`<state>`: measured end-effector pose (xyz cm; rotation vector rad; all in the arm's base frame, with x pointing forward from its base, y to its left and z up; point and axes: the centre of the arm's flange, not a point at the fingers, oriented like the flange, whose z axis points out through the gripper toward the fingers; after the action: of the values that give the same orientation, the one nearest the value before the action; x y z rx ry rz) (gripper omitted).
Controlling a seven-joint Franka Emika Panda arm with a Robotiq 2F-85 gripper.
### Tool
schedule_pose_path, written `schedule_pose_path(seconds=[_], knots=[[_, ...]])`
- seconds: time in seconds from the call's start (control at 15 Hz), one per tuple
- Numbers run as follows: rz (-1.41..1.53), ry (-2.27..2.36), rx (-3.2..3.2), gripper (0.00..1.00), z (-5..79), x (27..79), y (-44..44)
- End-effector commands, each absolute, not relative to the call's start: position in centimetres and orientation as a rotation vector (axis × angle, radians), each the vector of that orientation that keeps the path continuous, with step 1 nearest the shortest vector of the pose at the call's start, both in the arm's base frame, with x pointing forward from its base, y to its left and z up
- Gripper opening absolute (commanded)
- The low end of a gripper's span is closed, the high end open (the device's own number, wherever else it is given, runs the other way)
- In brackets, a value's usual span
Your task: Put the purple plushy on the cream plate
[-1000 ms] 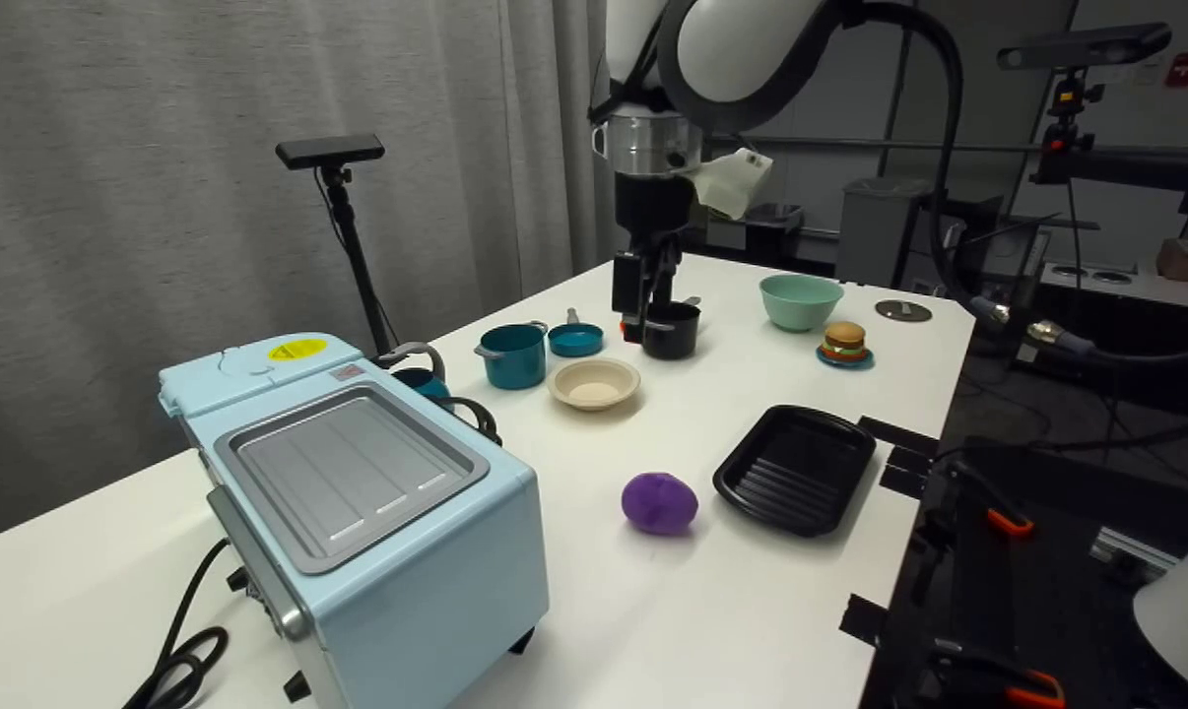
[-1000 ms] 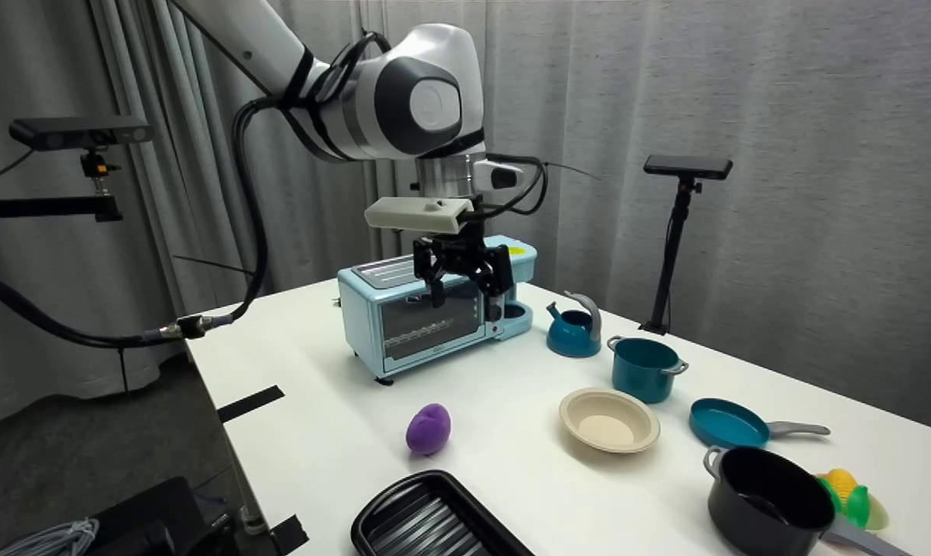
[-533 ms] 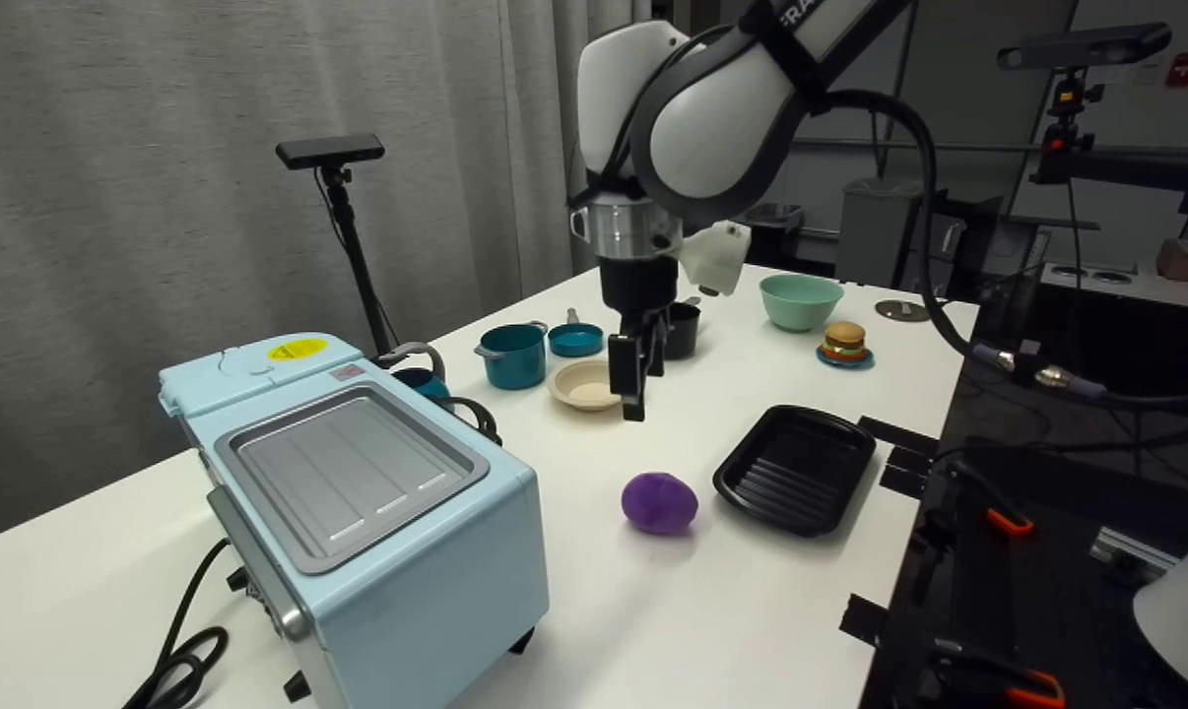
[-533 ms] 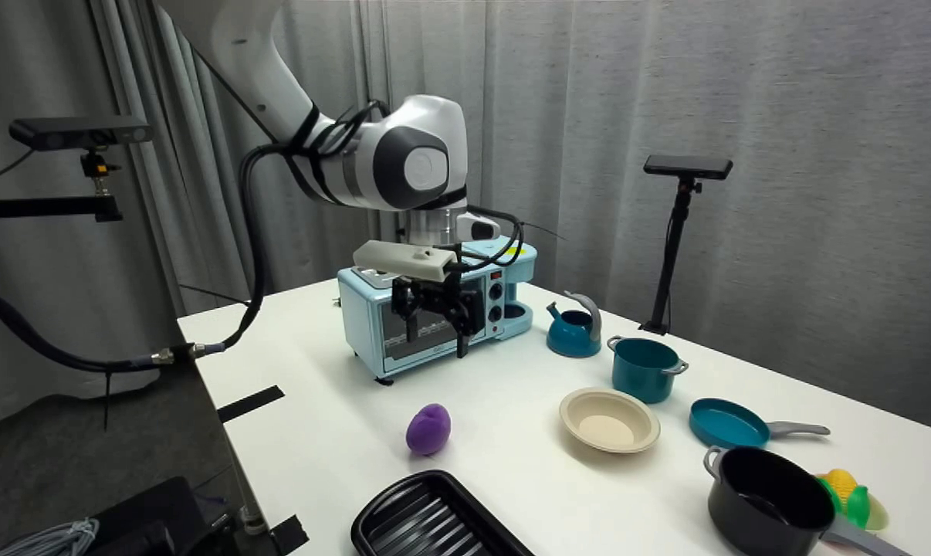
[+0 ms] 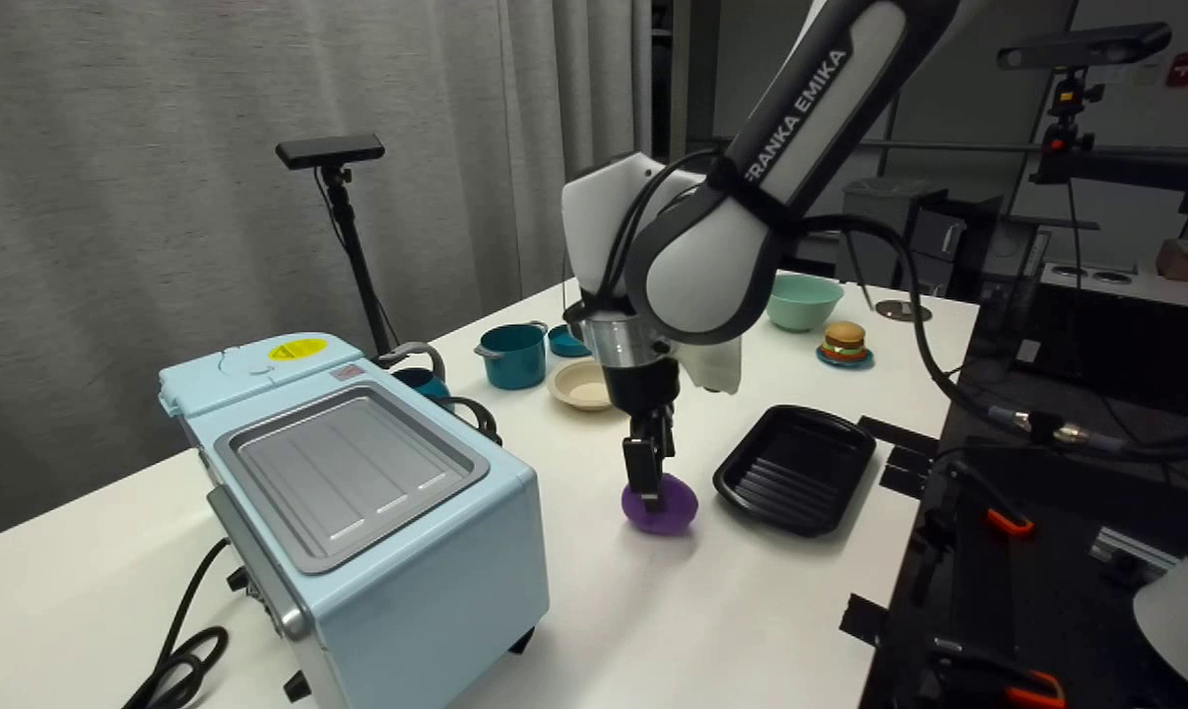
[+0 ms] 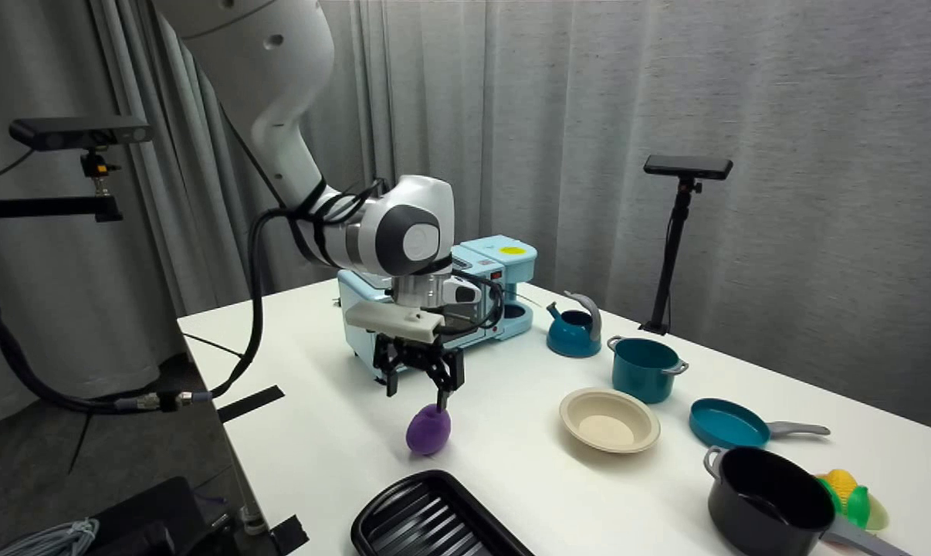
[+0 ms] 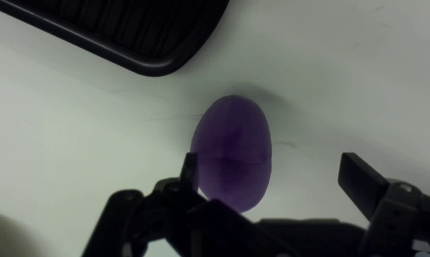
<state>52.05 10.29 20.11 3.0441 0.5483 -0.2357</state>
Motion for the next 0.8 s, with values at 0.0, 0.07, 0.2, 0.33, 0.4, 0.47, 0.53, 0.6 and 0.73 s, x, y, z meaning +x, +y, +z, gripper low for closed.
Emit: schedule_pose_path(seconds=[0.0, 0.07, 0.2, 0.33, 0.4, 0.47, 0.53, 0.6, 0.73], knots=[[-0.210, 0.581, 3.001, 1.00, 17.0, 52.9, 10.9], [-0.205, 0.589, 2.995, 1.00, 16.4, 53.0, 11.0], [-0.180, 0.604, 2.977, 1.00, 15.2, 53.2, 11.5], [-0.152, 0.614, 2.957, 0.96, 14.7, 53.5, 11.9], [-0.136, 0.622, 2.948, 0.74, 14.7, 53.6, 12.0], [-0.124, 0.627, 2.943, 0.72, 14.7, 53.7, 12.1], [-0.115, 0.629, 2.941, 0.69, 14.8, 53.9, 12.1], [-0.106, 0.628, 2.941, 0.60, 14.9, 54.1, 12.1], [-0.086, 0.620, 2.943, 0.45, 15.5, 54.5, 11.7]])
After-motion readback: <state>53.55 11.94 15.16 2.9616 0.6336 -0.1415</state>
